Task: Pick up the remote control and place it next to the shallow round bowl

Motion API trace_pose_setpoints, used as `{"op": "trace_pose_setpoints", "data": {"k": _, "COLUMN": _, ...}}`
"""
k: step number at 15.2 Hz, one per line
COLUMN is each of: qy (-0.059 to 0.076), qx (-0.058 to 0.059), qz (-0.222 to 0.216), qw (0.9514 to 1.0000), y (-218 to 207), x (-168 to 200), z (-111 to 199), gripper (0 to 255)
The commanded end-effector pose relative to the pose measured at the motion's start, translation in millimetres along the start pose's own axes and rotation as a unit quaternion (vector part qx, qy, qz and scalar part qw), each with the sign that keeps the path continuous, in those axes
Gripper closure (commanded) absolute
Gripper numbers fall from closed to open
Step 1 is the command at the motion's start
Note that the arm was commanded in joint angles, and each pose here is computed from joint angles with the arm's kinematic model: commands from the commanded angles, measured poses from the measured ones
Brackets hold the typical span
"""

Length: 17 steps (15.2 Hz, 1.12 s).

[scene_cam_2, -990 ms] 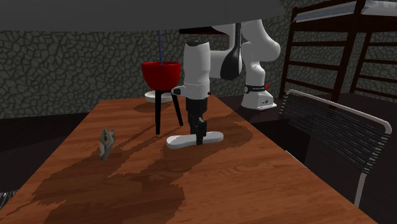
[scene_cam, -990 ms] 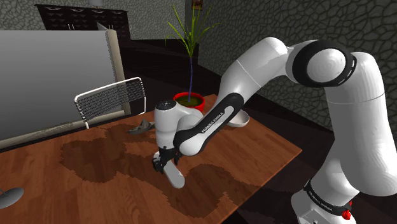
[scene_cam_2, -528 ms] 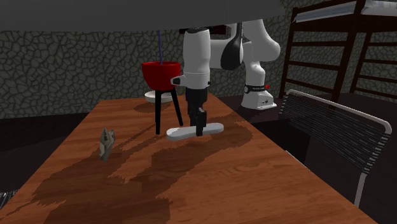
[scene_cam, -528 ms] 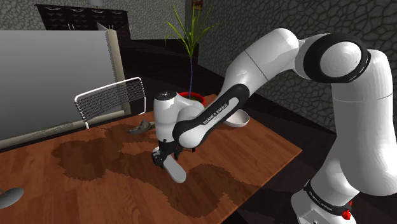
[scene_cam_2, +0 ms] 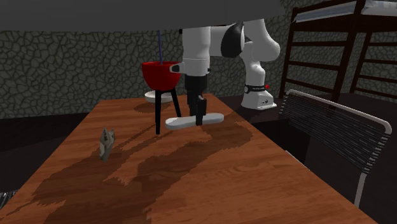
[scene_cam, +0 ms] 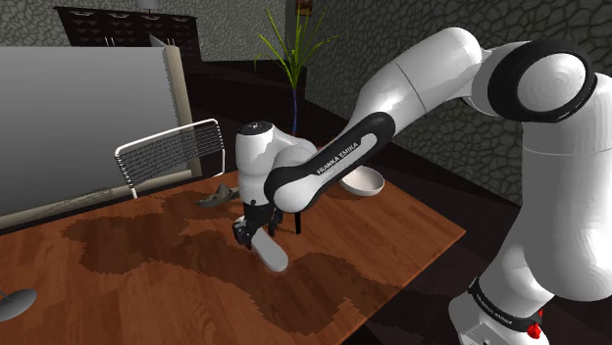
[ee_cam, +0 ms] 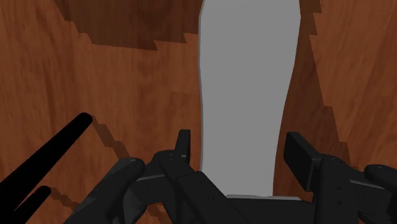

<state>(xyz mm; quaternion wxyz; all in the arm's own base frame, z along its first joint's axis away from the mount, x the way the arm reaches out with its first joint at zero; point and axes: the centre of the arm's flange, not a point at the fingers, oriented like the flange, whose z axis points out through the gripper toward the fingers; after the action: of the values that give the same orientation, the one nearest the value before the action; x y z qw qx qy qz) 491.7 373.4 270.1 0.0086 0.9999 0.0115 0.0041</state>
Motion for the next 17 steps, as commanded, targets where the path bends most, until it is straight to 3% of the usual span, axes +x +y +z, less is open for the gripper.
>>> {"op": "trace_pose_setpoints", "data": {"k": 1, "qy": 0.0, "qx": 0.0, "qz": 0.0, "qw": 1.0, "y": -1.1, "x": -0.9, "z": -10.7, "gripper": 255}}
{"op": "trace_pose_setpoints", "data": {"k": 9, "qy": 0.0, "qx": 0.0, "qz": 0.0, "qw": 1.0, "y": -0.4, "x": -0.5, "z": -51.9, "gripper": 255}}
{"op": "trace_pose_setpoints", "data": {"k": 17, "qy": 0.0, "qx": 0.0, "qz": 0.0, "qw": 1.0, "y": 104.6, "x": -11.7, "z": -50.8, "gripper": 255}}
